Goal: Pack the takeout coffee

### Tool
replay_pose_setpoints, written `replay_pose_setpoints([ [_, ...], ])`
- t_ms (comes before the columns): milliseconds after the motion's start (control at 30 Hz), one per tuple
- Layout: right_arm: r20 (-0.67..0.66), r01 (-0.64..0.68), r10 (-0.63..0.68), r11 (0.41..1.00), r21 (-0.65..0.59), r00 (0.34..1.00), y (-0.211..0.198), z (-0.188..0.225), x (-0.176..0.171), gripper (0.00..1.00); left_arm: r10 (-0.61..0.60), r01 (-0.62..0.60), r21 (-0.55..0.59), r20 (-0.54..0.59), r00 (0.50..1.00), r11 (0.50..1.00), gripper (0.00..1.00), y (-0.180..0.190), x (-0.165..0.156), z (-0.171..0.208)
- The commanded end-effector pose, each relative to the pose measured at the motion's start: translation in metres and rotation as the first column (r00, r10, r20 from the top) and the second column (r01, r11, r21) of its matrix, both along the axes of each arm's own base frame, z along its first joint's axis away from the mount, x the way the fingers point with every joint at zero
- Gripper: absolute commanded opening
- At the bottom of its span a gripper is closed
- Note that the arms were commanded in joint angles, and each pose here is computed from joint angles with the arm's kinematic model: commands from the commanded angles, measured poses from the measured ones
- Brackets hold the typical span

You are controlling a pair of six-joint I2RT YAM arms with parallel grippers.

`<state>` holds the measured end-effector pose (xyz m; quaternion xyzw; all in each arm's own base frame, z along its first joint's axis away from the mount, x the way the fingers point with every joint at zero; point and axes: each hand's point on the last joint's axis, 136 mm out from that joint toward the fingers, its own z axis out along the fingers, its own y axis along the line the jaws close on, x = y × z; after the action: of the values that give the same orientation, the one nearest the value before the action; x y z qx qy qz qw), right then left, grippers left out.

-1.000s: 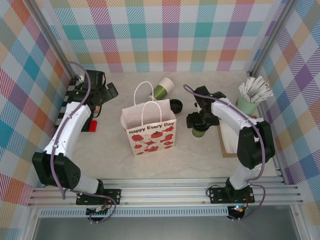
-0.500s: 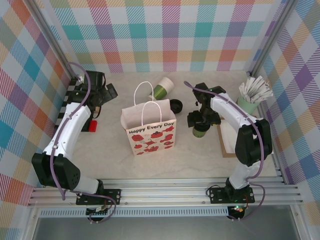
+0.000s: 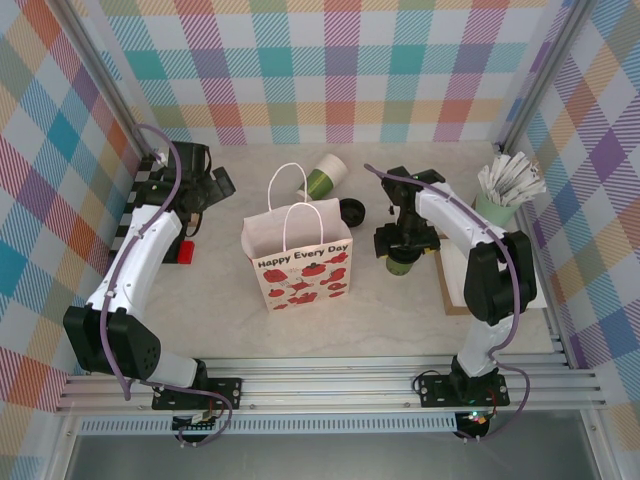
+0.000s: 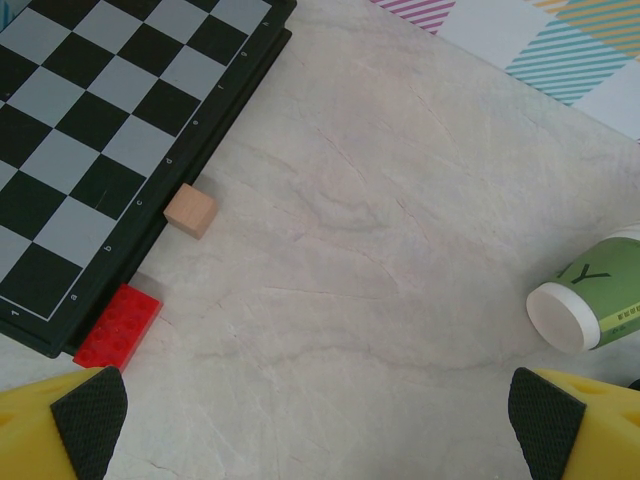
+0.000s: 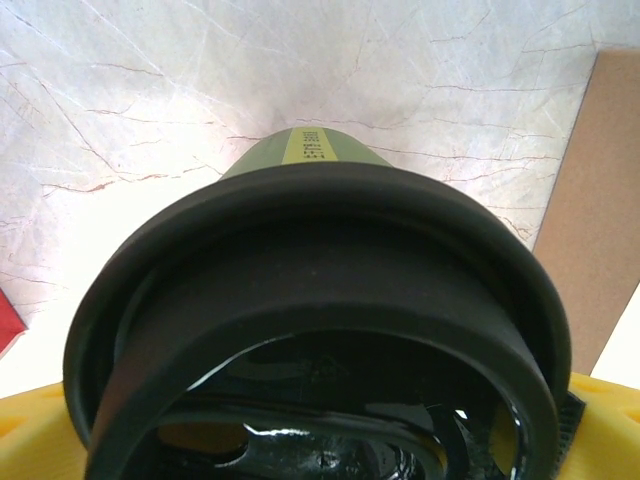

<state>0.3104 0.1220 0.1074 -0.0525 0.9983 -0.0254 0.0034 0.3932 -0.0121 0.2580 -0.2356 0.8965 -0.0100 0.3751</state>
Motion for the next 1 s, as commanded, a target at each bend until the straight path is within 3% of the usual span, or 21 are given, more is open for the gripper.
replay_pose_setpoints([
  [0,0.003,0.001,-0.001,1.0,-0.012,1.0,0.0,0.005,0.001,0.96,0.001,-0.001,0.009,0.014,1.0,1.0,1.0,0.002,-0.004,0.006],
  [300,0.057,-0.002,0.004,0.999,-0.037,0.998,-0.007,0.014,0.002,0.7,-0.017,0.018,-0.012,0.029,0.999,1.0,1.0,-0.003,-0.002,0.013],
  [467,0.087,-0.003,0.004,1.0,-0.019,0.996,-0.007,0.039,-0.001,0.67,-0.214,0.226,-0.101,0.117,0.97,0.969,1.0,-0.04,0.004,0.031],
  [567,0.118,0.004,-0.004,1.0,-0.001,0.993,-0.008,0.061,-0.005,0.65,-0.423,0.455,-0.132,0.217,0.88,0.88,1.0,-0.077,0.0,0.054],
  [633,0.147,-0.008,0.005,1.0,0.02,0.989,-0.005,0.078,-0.007,0.62,-0.552,0.593,-0.113,0.261,0.792,0.798,1.0,-0.097,-0.011,0.07],
  [700,0.182,-0.046,0.036,0.998,0.05,0.983,0.001,0.094,-0.007,0.62,-0.623,0.66,-0.086,0.258,0.738,0.746,1.0,-0.105,-0.022,0.076],
  [767,0.223,-0.087,0.063,0.992,0.095,0.973,0.01,0.113,-0.005,0.62,-0.624,0.647,-0.074,0.203,0.755,0.759,1.0,-0.098,-0.034,0.075],
  [867,0.306,-0.145,0.098,0.981,0.133,0.947,0.021,0.145,0.002,0.62,-0.55,0.554,-0.085,0.064,0.833,0.828,1.0,-0.074,-0.06,0.071],
  [967,0.36,-0.179,0.126,0.977,0.116,0.924,0.024,0.169,0.012,0.62,-0.571,0.547,-0.238,-0.036,0.82,0.802,0.96,-0.086,-0.101,0.058],
])
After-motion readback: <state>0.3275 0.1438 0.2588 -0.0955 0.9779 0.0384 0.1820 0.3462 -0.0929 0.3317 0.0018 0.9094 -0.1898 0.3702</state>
